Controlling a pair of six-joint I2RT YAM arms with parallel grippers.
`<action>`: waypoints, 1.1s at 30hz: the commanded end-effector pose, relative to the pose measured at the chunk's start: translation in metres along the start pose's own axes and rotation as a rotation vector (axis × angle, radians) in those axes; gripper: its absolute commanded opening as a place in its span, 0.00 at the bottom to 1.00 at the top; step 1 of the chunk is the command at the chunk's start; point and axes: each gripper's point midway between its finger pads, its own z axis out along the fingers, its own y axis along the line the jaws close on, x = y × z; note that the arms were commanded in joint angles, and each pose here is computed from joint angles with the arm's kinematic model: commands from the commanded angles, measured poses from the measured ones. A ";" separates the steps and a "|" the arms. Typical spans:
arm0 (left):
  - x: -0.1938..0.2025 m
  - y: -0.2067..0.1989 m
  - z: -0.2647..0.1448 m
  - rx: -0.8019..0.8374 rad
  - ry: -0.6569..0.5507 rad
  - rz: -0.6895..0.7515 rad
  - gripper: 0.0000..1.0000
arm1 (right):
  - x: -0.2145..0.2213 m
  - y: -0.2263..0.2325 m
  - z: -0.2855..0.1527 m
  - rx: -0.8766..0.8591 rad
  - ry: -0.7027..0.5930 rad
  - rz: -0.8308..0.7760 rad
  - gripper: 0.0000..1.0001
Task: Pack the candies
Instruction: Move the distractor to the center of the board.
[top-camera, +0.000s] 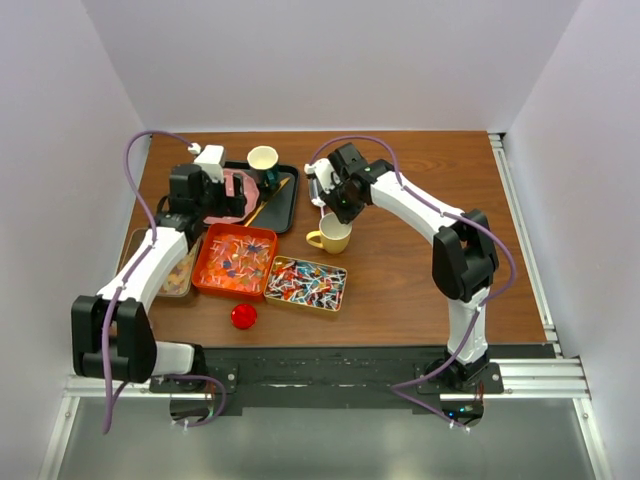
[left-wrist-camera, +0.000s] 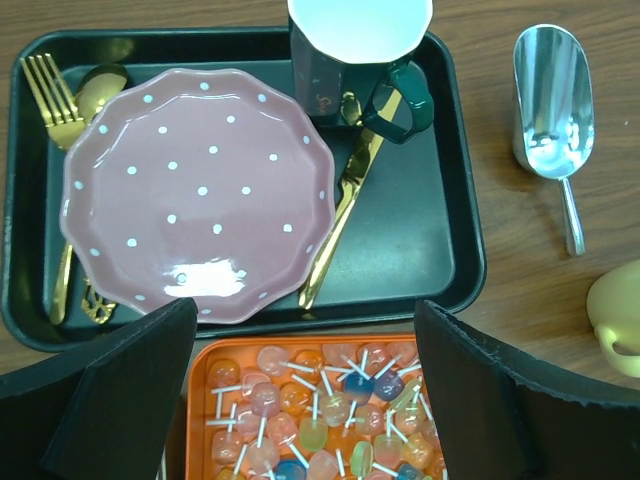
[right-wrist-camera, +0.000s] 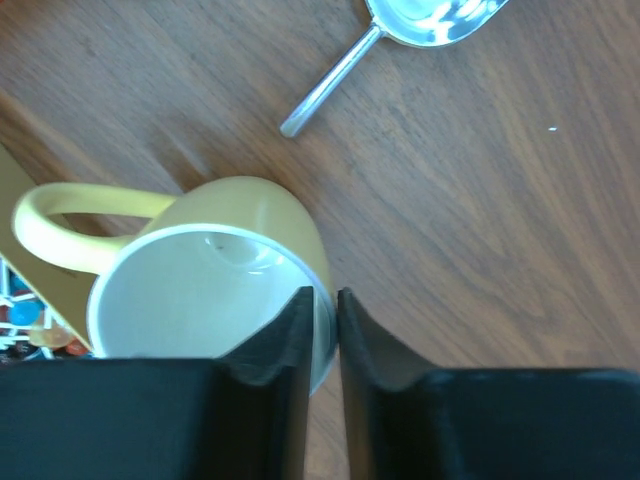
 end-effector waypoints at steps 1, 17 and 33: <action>-0.005 -0.010 0.010 0.060 -0.026 -0.025 0.92 | -0.006 -0.004 -0.012 0.021 -0.007 -0.024 0.03; -0.033 -0.077 0.022 0.244 -0.068 0.087 0.88 | 0.058 -0.165 -0.094 0.380 -0.036 0.330 0.00; -0.003 -0.077 0.002 0.271 0.001 0.154 0.87 | 0.097 -0.277 -0.084 0.503 -0.070 0.633 0.00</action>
